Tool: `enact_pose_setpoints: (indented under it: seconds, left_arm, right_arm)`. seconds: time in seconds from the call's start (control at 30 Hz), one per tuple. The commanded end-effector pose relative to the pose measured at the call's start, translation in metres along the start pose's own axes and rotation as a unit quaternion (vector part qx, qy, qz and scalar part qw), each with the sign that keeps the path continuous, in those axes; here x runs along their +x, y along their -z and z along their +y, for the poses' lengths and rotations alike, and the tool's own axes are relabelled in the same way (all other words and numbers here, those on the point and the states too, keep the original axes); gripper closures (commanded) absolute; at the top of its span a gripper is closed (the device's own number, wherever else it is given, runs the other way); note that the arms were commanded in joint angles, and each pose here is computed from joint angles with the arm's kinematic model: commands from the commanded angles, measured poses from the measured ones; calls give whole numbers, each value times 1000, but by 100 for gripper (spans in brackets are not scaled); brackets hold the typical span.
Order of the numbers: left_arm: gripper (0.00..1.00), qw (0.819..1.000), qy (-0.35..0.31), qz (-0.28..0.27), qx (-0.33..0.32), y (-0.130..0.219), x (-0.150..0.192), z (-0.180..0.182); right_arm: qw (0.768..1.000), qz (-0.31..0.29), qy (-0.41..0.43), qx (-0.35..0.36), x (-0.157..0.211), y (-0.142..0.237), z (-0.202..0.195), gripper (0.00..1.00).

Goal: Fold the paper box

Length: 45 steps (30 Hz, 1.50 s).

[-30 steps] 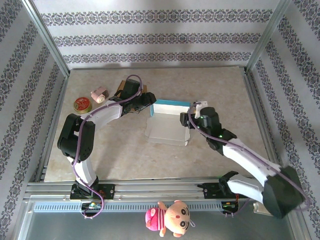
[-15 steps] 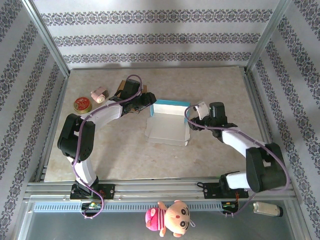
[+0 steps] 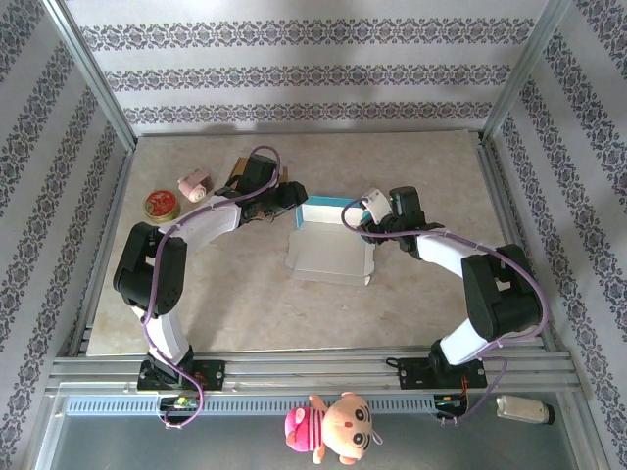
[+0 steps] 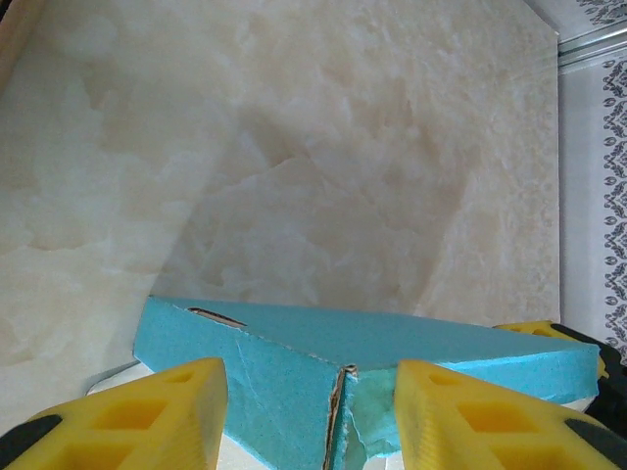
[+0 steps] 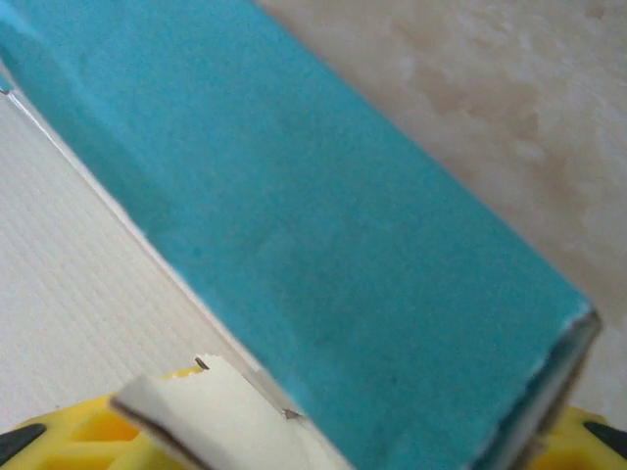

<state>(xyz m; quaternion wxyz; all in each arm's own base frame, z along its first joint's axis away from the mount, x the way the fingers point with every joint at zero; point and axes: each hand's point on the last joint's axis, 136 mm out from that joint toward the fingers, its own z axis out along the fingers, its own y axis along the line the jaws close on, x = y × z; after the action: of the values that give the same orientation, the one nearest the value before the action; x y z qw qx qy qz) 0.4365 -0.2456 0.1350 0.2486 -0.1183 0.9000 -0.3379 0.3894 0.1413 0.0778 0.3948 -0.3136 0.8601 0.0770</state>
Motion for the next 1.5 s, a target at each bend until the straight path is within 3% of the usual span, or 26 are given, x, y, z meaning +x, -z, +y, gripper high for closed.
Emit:
enact_pose_setpoints:
  seconds: [0.0, 0.23, 0.4, 0.6, 0.73, 0.83, 0.9, 1.07, 1.3, 1.47]
  left_arm:
    - [52, 998, -6, 46, -30, -5, 25, 13]
    - [52, 999, -5, 45, -29, -3, 25, 13]
    - [52, 999, -2, 49, -24, -3, 28, 11]
    - [48, 999, 10, 27, 21, 16, 24, -15]
    - [35, 996, -6, -82, 17, 68, 0, -30]
    - [29, 991, 4, -133, -6, 103, -4, -20]
    - [28, 989, 12, -140, -36, 118, 2, -6]
    - [27, 983, 34, -154, -99, 150, 24, 34]
    - [26, 976, 43, -190, -95, 185, 42, 54]
    - [23, 978, 27, -178, -102, 190, 48, 56]
  right_arm:
    - [1000, 13, 0, 14, -4, -5, -10, 49]
    - [998, 51, 11, 44, -6, -19, -18, 65]
    - [996, 64, 16, 55, -4, -23, -19, 83]
    - [997, 56, 11, 52, -15, -13, -11, 100]
    - [999, 27, -8, -21, -34, 3, 22, 100]
    - [999, 28, 16, -28, -40, 10, 48, 100]
    - [1000, 17, 4, -19, -46, 17, 52, 100]
    - [991, -28, -126, -44, -59, 21, 73, 100]
    - [998, -13, -55, -32, -42, -15, 95, 100]
    - [998, 0, -51, -34, -39, -25, 99, 80]
